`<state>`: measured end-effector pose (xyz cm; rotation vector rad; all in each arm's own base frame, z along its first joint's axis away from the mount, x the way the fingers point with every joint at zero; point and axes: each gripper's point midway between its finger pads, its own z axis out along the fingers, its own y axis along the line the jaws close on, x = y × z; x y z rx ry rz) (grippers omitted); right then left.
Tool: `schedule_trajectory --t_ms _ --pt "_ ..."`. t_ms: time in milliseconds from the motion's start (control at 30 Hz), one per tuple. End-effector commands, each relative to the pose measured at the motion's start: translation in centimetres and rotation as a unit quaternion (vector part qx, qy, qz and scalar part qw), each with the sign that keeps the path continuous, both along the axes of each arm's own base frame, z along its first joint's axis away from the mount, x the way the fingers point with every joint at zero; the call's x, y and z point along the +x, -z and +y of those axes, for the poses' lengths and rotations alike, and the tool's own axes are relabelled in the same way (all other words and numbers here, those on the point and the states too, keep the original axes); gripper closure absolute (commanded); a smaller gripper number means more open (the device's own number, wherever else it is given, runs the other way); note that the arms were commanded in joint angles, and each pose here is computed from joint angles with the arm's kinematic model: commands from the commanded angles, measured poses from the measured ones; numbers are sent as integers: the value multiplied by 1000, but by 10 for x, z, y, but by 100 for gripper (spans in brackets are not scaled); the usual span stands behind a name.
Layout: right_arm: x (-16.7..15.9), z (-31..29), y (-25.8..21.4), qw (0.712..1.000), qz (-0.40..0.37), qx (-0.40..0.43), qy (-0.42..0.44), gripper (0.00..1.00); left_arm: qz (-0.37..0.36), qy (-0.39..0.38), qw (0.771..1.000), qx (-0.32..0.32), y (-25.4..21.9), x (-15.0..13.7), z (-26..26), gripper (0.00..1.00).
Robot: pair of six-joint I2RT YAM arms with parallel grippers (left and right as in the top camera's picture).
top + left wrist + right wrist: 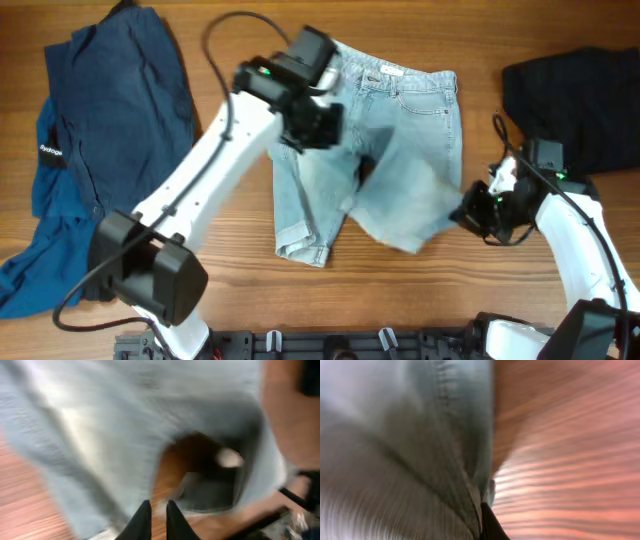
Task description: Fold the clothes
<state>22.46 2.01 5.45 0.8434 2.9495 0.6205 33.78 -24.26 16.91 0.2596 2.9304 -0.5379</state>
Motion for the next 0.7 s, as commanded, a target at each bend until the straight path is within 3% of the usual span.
schedule_trajectory --t_ms 0,167,200,233,267,300,333,500,667 --pt "-20 -18 0 998 36 -57 -2 96 10 -8 1000 17 -7 -5 19 84" --pt "-21 -2 -25 999 9 -15 -30 93 34 10 999 35 -3 -21 23 81" --pt "-18 -2 -30 999 -1 -17 -38 80 28 9 999 34 -4 -18 23 82" --pt "-15 -3 -35 999 -8 -19 -42 48 12 4 999 33 -5 -10 23 82" --pt "-14 -3 -37 999 -11 -19 -46 29 0 2 1000 26 -6 -3 22 82" --pt "-14 -3 -39 998 -14 -20 -50 16 -10 0 1000 21 -8 2 20 82" --pt "-14 -3 -40 998 -13 -21 -53 10 -20 -3 1000 16 -9 8 20 82" --pt "6 -15 -65 996 -53 -54 -48 7 -66 -11 998 -4 -17 35 22 83" --pt "80 -50 -110 966 -205 -151 -31 5 -161 -20 987 -5 -33 78 21 77"
